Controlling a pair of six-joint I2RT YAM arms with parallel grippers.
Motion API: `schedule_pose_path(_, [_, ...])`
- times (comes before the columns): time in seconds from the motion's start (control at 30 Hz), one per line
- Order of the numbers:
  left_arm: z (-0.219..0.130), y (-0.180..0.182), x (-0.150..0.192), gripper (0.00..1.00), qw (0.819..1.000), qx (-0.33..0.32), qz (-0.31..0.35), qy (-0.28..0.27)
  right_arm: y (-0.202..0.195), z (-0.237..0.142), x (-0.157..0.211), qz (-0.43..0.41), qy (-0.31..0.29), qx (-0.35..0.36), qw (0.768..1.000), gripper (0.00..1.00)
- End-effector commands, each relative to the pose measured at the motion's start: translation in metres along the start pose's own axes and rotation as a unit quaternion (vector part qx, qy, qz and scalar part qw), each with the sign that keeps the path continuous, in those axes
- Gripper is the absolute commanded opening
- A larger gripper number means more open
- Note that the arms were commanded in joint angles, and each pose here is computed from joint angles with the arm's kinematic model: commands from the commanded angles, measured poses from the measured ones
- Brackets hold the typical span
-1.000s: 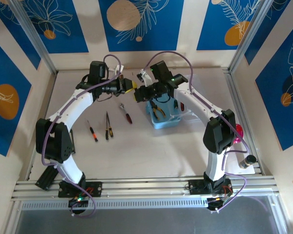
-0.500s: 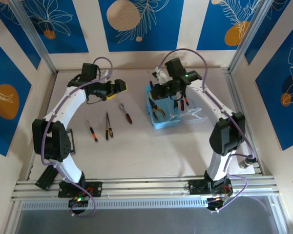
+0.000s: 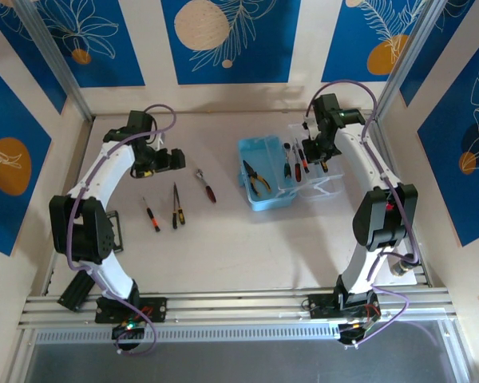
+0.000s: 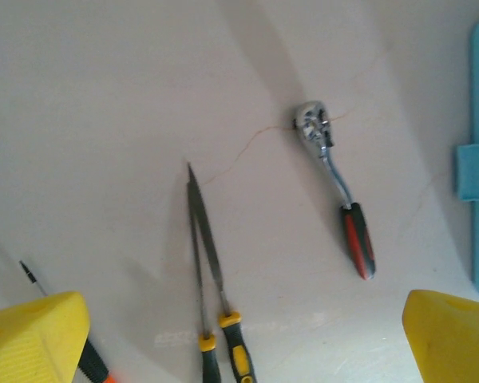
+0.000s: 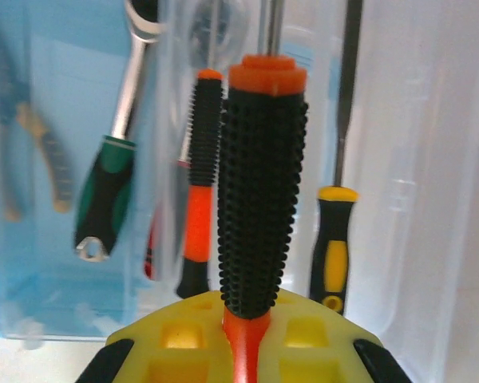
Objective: Pack the tool kit
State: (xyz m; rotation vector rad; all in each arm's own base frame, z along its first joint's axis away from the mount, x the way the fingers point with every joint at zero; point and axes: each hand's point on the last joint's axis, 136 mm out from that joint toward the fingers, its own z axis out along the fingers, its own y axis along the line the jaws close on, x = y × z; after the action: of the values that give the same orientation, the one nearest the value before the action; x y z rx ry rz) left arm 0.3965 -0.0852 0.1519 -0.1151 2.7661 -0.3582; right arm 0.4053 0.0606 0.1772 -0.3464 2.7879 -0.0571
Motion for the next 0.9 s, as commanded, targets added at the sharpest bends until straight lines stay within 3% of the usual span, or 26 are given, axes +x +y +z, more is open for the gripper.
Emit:
schedule_pose_path(0.0, [0.006, 0.016, 0.014, 1.0, 0.999, -0.026, 0.001, 0.023, -0.007, 0.006, 0.002, -0.031, 0.02, 0.025, 0.999, 0.0])
schedule_pose_path(0.3, [0.012, 0.014, 0.017, 1.0, 0.999, -0.018, -0.002, 0.029, -0.003, 0.027, 0.002, -0.036, 0.036, 0.018, 0.999, 0.1])
schedule_pose_path(0.57, [0.014, 0.013, 0.018, 1.0, 0.999, -0.011, -0.001, 0.03, -0.001, 0.027, -0.002, -0.033, 0.031, 0.014, 0.999, 0.25])
schedule_pose_path(0.77, [0.013, 0.017, 0.02, 1.0, 0.999, -0.022, 0.003, 0.03, -0.001, 0.018, -0.006, -0.035, 0.023, 0.016, 0.999, 0.28])
schedule_pose_path(0.87, [0.016, 0.02, 0.025, 1.0, 0.999, -0.028, 0.004, 0.038, 0.002, 0.006, -0.01, -0.039, 0.01, 0.018, 0.999, 0.4])
